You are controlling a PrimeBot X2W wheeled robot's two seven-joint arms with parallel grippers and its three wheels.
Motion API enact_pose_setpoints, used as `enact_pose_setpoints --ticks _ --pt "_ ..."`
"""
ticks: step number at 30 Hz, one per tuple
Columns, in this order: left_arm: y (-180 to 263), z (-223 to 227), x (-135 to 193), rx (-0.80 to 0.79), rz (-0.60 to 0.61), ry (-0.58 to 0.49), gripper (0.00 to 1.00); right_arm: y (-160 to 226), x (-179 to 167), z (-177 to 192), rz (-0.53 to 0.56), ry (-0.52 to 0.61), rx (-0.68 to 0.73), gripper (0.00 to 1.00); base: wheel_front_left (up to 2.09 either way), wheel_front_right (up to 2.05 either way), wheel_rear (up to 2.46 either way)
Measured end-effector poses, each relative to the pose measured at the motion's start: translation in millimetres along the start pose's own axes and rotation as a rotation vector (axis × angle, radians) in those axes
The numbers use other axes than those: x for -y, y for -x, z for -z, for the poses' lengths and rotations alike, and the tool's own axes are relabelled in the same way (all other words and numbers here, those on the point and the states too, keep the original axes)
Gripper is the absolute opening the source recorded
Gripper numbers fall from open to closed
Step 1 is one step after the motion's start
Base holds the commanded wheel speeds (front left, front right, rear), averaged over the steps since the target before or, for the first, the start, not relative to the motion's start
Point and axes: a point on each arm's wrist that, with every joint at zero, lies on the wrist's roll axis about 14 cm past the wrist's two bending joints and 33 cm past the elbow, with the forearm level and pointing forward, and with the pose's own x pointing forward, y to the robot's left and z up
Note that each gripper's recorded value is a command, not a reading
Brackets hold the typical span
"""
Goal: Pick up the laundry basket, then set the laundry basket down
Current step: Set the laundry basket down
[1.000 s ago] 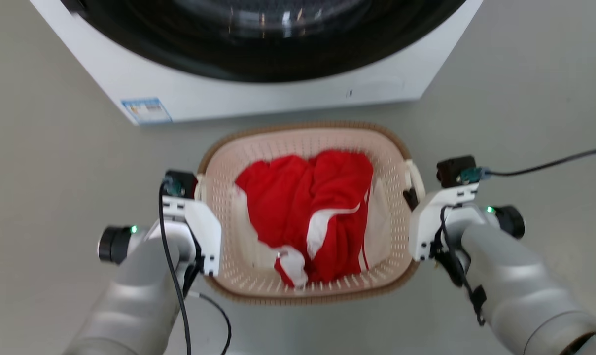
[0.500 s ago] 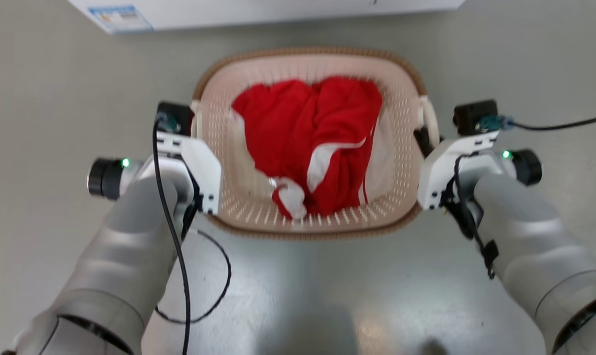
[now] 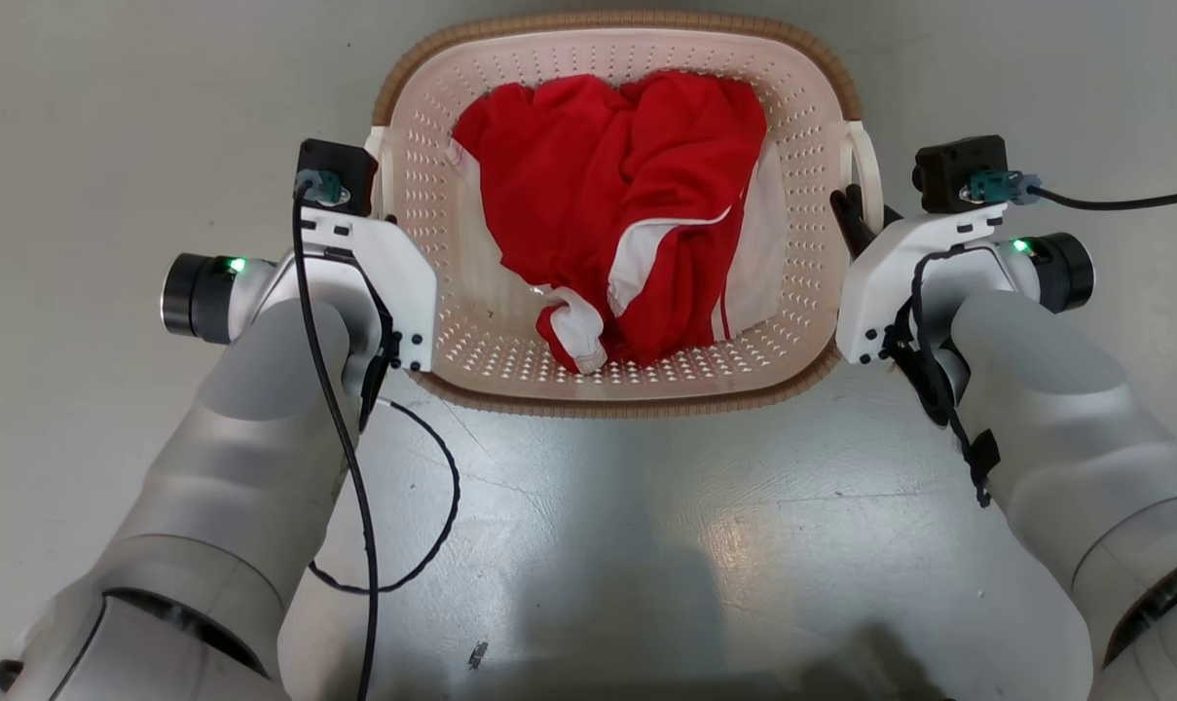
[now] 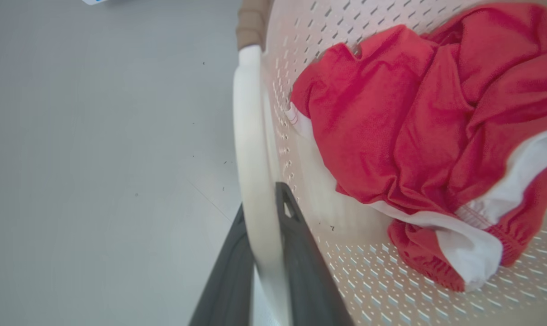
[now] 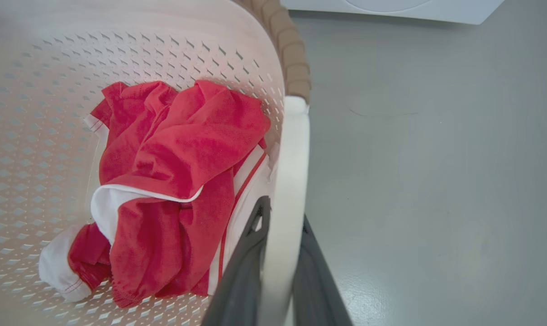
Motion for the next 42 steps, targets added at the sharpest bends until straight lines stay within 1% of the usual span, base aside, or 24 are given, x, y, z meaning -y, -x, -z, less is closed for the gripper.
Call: enact_pose_setpoints --ticks 9,27,42 --pt "-10.1 -8.8 0.9 0.028 0.004 0.001 0.0 -5.8 5.4 1.0 0.005 0.003 0.002 0.0 0.0 0.0 0.0" --pt "-20.9 -3.4 4.7 0.016 0.013 0.003 0.0 -16.1 11.6 0.0 0.009 0.016 -0.002 0.0 0.0 0.0 0.0" --pt "-23.6 -2.2 8.7 0.014 0.023 -0.001 0.0 -15.0 15.0 3.5 0.016 0.022 -0.005 0.0 0.0 0.0 0.0"
